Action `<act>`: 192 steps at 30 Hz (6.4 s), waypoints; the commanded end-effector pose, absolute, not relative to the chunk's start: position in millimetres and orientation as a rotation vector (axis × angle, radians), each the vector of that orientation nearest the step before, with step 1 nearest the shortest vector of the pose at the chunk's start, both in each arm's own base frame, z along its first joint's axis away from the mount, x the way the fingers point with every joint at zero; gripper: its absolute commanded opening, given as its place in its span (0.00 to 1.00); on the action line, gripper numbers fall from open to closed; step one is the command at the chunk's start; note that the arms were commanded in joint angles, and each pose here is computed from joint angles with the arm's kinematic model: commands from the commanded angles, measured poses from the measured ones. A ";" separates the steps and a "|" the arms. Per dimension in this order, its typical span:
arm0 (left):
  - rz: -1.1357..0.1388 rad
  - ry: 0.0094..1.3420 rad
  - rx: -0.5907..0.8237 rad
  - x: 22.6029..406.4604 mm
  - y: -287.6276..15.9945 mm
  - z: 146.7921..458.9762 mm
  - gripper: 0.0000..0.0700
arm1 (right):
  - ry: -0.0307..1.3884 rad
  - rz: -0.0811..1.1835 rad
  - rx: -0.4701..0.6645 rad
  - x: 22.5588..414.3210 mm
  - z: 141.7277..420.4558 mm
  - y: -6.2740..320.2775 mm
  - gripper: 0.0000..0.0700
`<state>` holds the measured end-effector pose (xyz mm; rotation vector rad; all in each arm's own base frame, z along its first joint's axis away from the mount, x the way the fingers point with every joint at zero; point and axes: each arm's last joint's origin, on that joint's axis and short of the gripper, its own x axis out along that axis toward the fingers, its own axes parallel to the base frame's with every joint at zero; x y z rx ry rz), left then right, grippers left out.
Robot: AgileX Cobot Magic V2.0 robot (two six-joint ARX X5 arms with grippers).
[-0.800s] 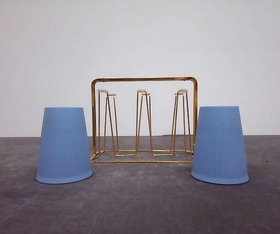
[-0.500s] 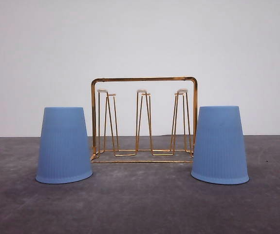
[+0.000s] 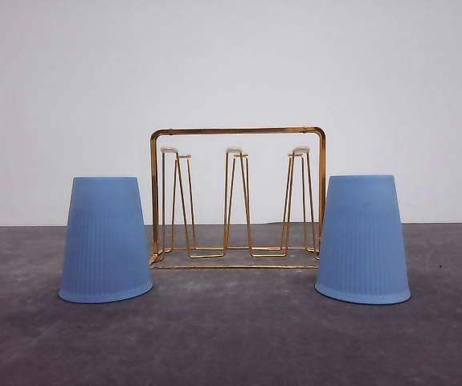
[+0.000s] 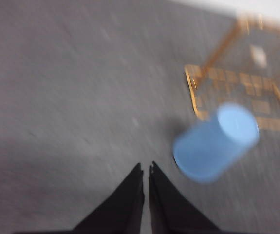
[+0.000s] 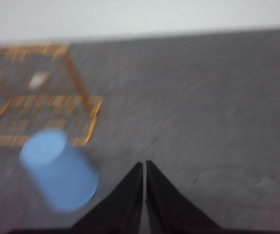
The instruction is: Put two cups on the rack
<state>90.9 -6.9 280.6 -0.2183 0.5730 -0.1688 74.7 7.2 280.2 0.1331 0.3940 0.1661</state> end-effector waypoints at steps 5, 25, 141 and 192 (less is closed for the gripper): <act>-0.391 0.623 -0.153 108.6 -16.9 281.7 0.00 | 0.461 0.306 -0.022 90.9 276.8 12.1 0.01; -0.670 0.450 0.298 109.9 -43.4 286.9 0.78 | 0.400 0.450 -0.156 92.4 280.3 24.7 0.76; -0.622 1.161 0.107 279.3 -144.9 315.0 0.66 | 0.407 0.451 -0.111 92.4 280.5 25.1 0.75; -0.379 0.809 -0.107 160.8 -74.3 247.4 0.65 | 0.802 0.572 -0.013 232.7 179.3 101.7 0.57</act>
